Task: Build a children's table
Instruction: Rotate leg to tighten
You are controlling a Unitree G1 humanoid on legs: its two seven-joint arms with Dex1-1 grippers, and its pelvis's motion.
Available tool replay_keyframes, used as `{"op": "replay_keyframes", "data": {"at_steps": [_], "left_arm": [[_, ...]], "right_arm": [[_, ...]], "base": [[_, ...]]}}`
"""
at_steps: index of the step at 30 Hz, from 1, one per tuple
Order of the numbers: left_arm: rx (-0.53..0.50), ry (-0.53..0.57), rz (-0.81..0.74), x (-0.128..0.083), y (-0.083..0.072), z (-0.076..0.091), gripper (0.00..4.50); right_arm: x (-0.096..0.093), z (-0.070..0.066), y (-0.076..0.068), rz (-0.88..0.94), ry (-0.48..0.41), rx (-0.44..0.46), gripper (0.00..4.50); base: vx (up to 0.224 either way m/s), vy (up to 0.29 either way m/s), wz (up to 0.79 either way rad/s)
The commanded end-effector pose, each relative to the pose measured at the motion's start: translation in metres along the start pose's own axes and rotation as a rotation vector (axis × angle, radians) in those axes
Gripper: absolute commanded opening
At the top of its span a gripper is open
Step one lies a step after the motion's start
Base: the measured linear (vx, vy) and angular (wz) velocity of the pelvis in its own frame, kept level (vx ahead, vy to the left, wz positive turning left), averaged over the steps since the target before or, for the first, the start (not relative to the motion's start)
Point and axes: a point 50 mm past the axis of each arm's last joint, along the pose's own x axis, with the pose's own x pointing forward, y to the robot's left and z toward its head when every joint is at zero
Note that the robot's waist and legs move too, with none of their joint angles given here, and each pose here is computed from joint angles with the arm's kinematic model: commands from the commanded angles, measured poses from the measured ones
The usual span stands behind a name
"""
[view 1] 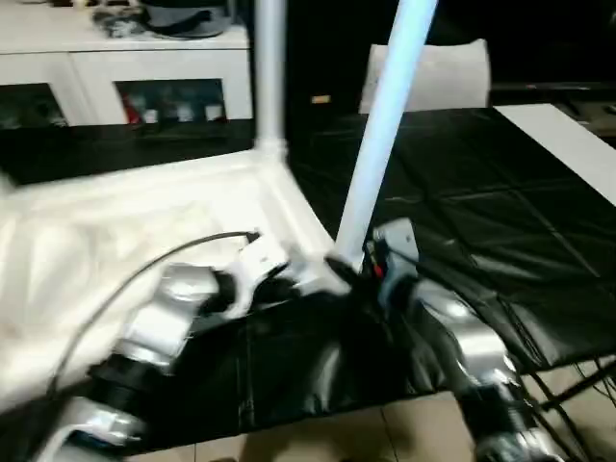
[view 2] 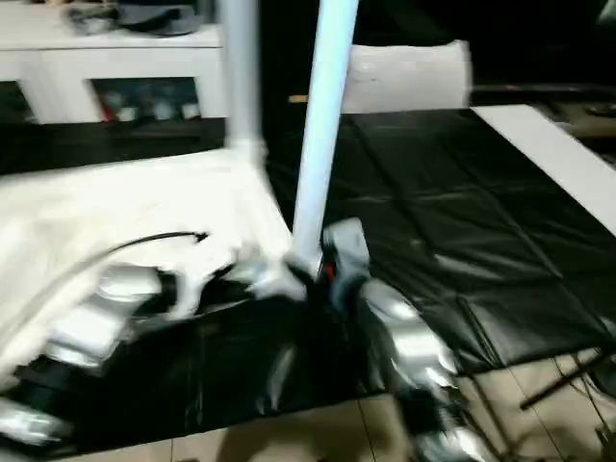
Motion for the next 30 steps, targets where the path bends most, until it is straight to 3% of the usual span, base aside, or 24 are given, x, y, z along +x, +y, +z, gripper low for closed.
{"op": "replay_keyframes", "data": {"at_steps": [1,2,5,9,10,15,23,27,30], "left_arm": [[-0.008,-0.134,0.132,0.011,0.0,0.036,0.0],[-0.013,-0.136,0.144,0.012,0.0,0.038,0.0],[-0.006,-0.145,0.181,0.016,-0.001,0.047,0.0],[0.037,-0.124,0.169,0.012,0.001,0.045,0.0],[0.057,-0.1,0.143,0.006,0.005,0.04,0.0],[0.109,-0.076,0.079,-0.011,0.014,0.028,0.0],[0.199,-0.059,-0.116,-0.024,0.013,0.017,0.0],[0.284,-0.006,-0.289,-0.033,0.01,0.007,0.0],[0.317,0.008,-0.371,-0.035,0.007,0.005,0.0]], "right_arm": [[0.02,-0.019,0.04,0.063,0.105,0.082,2.72],[0.022,-0.018,0.041,0.048,0.107,0.081,2.72],[0.026,-0.011,0.045,0.025,0.057,0.081,3.42],[0.022,-0.004,0.038,0.018,-0.005,0.074,3.72],[0.015,-0.001,0.026,0.013,-0.037,0.041,3.85],[-0.014,0.004,0.002,0.103,-0.105,-0.054,4.25],[-0.046,0.01,-0.026,0.231,-0.106,-0.171,4.42],[-0.064,0.015,-0.033,0.413,-0.033,-0.296,4.42],[-0.068,0.011,-0.032,0.501,0.036,-0.382,4.42]], "base": [[0.0,0.0,0.0],[0.0,0.0,0.0],[0.0,0.0,0.0],[0.0,0.0,0.0],[0.0,0.0,0.0],[0.0,0.0,0.0],[0.0,0.0,0.0],[0.0,0.0,0.0],[0.0,0.0,0.0]]}}
